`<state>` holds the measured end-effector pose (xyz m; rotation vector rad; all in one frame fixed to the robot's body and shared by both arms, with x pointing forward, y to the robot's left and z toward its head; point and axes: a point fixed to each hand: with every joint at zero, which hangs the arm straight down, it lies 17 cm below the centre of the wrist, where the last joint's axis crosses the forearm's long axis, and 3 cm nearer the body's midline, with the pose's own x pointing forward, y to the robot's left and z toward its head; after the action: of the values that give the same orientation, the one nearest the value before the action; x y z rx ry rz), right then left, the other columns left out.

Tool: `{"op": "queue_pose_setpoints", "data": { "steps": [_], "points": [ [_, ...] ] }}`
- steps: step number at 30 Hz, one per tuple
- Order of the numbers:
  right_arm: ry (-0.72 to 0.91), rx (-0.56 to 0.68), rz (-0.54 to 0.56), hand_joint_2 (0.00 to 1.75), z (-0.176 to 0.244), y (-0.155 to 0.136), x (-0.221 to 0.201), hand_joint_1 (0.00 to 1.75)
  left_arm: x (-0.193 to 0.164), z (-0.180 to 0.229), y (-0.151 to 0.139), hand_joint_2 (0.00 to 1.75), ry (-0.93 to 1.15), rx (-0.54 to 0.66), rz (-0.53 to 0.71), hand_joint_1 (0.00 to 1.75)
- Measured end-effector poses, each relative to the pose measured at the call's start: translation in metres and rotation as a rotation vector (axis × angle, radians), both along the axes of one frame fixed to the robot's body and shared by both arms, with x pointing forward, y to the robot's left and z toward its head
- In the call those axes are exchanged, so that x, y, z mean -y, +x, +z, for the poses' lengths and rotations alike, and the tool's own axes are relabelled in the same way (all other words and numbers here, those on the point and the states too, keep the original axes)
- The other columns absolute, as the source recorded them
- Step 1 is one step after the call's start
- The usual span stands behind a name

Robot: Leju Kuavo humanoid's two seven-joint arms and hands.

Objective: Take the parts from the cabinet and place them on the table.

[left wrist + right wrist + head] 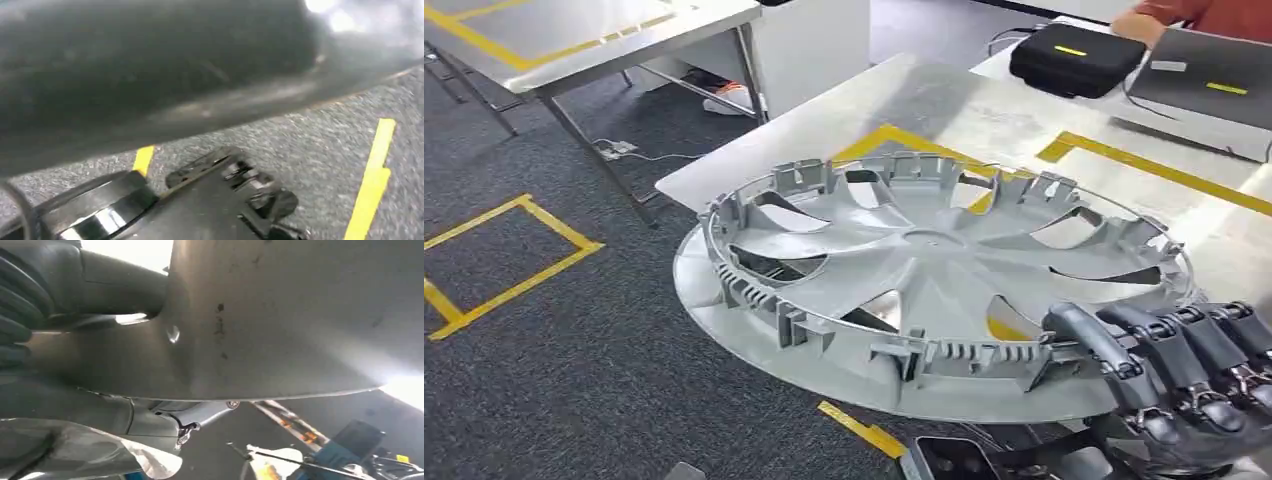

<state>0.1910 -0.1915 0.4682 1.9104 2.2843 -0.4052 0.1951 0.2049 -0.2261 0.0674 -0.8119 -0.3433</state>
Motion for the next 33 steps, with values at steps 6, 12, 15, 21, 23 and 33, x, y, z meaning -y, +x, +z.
{"op": "queue_pose_setpoints", "data": {
  "steps": [6,12,15,21,23,33],
  "points": [
    [-0.012,-0.002,0.001,1.75,-0.0017,-0.0001,-0.0006,1.75,0.0024,-0.0018,-0.0063,0.0,-0.005,-0.011,-0.002,0.0],
    [-0.015,-0.004,0.002,1.75,-0.0024,-0.0006,-0.0006,1.75,0.0023,-0.0016,-0.0055,0.0,-0.004,-0.01,-0.003,0.0],
    [-0.019,0.005,0.004,1.75,-0.001,-0.0019,-0.0008,1.75,0.0068,-0.0002,-0.0032,0.0,-0.01,-0.006,-0.007,0.0],
    [-0.025,0.003,0.004,1.75,-0.0019,-0.0019,-0.0013,1.75,0.0079,-0.0005,-0.0044,0.0,-0.013,-0.008,-0.009,0.0],
    [-0.026,0.005,0.004,1.75,-0.0015,-0.002,-0.0013,1.75,0.008,0.0,-0.0031,0.0,-0.014,-0.006,-0.01,0.0],
    [-0.026,0.004,0.003,1.75,-0.0017,-0.0021,-0.0013,1.75,0.0078,0.0,-0.0042,0.0,-0.015,-0.004,-0.011,0.0]
  ]
}}
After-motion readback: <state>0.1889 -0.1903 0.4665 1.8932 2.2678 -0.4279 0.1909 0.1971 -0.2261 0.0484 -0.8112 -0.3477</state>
